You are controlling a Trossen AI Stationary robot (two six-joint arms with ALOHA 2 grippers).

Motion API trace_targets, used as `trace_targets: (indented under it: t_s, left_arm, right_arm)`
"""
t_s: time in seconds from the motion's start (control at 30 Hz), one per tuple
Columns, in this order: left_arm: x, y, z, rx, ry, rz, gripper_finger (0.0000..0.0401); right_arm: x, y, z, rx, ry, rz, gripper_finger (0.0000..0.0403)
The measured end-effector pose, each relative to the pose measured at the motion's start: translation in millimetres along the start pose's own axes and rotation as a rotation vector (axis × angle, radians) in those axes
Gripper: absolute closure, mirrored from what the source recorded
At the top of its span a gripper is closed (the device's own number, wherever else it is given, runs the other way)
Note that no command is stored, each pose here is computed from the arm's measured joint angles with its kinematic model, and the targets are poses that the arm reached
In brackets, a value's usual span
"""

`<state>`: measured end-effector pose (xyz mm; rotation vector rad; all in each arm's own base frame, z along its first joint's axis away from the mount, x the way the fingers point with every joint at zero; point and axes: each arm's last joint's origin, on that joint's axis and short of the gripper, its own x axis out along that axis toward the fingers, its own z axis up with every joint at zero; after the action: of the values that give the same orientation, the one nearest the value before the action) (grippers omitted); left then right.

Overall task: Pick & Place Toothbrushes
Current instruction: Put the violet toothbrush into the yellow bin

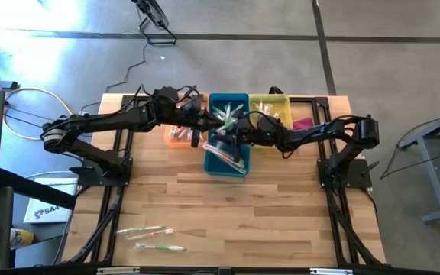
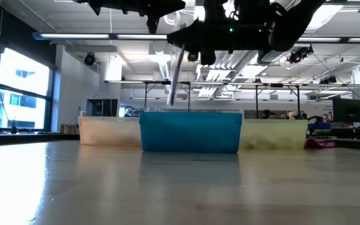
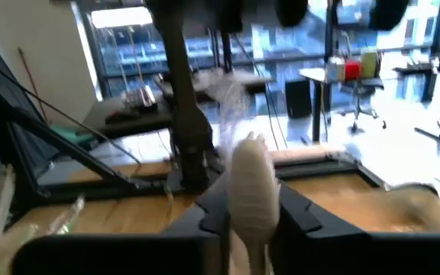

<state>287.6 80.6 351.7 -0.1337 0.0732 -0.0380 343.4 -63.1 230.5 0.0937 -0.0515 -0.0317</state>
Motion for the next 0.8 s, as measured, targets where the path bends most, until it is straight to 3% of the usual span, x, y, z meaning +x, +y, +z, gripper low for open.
trace_targets:
  t_s: [0.17,0.6,0.8]
  left_arm:
    - [0.0,0.2,1.7,0.006,-0.018,0.002,0.0401]
    - [-1.6,-0.5,2.2,0.006,-0.013,0.002,0.0401]
    - [-6.5,-1.8,1.0,0.024,0.026,0.007,0.0401]
  right_arm:
    - [-1.4,-8.2,-4.0,0.005,0.048,-0.022,0.0399]
    - [-8.0,-24.0,1.7,0.02,0.067,-0.029,0.0401]
    - [-23.8,-27.5,21.3,-0.007,0.116,-0.135,0.0401]
